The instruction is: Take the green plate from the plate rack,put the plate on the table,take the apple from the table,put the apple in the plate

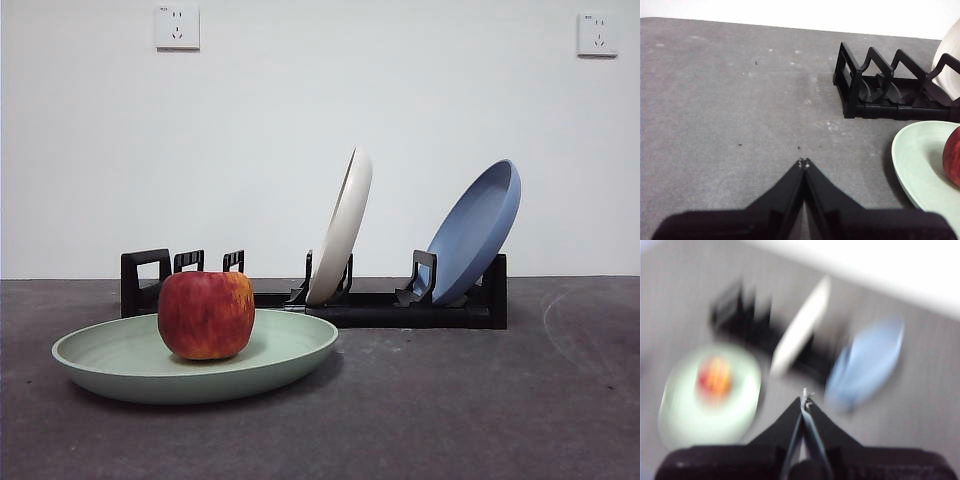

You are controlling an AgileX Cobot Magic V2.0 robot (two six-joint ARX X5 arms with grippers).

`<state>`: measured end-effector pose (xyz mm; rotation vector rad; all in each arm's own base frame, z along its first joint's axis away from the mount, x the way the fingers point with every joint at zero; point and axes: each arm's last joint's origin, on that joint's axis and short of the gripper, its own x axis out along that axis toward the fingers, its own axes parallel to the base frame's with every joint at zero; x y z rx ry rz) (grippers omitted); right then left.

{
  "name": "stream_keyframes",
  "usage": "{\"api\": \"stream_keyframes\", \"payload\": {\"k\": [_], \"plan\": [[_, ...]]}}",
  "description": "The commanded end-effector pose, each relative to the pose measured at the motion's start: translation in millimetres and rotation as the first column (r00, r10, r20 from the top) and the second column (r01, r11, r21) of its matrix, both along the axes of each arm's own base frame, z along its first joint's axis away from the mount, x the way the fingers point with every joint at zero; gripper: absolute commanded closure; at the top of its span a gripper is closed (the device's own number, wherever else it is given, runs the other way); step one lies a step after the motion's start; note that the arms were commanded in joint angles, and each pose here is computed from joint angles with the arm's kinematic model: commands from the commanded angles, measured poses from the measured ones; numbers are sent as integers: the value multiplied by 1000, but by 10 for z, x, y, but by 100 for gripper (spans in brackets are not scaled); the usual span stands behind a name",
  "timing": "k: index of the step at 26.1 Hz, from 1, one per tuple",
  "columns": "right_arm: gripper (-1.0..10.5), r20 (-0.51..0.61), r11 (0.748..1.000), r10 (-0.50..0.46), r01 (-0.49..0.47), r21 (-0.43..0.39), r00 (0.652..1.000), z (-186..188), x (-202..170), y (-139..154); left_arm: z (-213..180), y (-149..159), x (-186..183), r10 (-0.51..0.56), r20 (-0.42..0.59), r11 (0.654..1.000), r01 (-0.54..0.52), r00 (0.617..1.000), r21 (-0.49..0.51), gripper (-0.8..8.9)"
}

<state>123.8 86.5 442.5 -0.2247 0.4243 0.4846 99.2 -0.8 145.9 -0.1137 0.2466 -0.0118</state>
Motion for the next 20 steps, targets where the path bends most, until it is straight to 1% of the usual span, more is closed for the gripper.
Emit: {"api": "stream_keyframes", "payload": {"k": [1, 2, 3, 4, 6, 10, 13, 15, 20], "plan": [[946, 204, 992, 60, -80, 93, 977, -219, 252, -70, -15, 3, 3, -1, 2, 1000, 1, 1000, 15, 814], [946, 252, 988, 45, -81, 134, 967, -397, 329, -144, -15, 3, 3, -1, 2, 1000, 1, 1000, 15, 814], [946, 276, 985, 3, -51, 167, 961, -620, 385, -234, -15, 3, 3, -1, 2, 1000, 1, 1000, 15, 814], [946, 270, 980, -61, 6, 198, 961, -879, 423, -329, -15, 3, 3, -1, 2, 1000, 1, 1000, 15, 814], [946, 210, 961, -186, 133, 242, 960, -1447, 434, -519, -15, 3, 3, -1, 2, 1000, 1, 1000, 15, 814], [946, 160, 933, -297, 251, 256, 941, -2105, 258, -710, -15, 3, 3, -1, 2, 1000, 1, 1000, 15, 814], [946, 156, 917, -353, 309, 251, 923, -2425, 92, -795, -15, 3, 3, -1, 2, 1000, 1, 1000, 15, 814], [946, 165, 910, -375, 329, 251, 912, -2566, 14, -828, -15, 3, 3, -1, 2, 1000, 1, 1000, 15, 814], [946, 225, 897, -418, 361, 254, 880, -2757, -134, -866, -15, 3, 3, -1, 2, 1000, 1, 1000, 15, 814]]}}
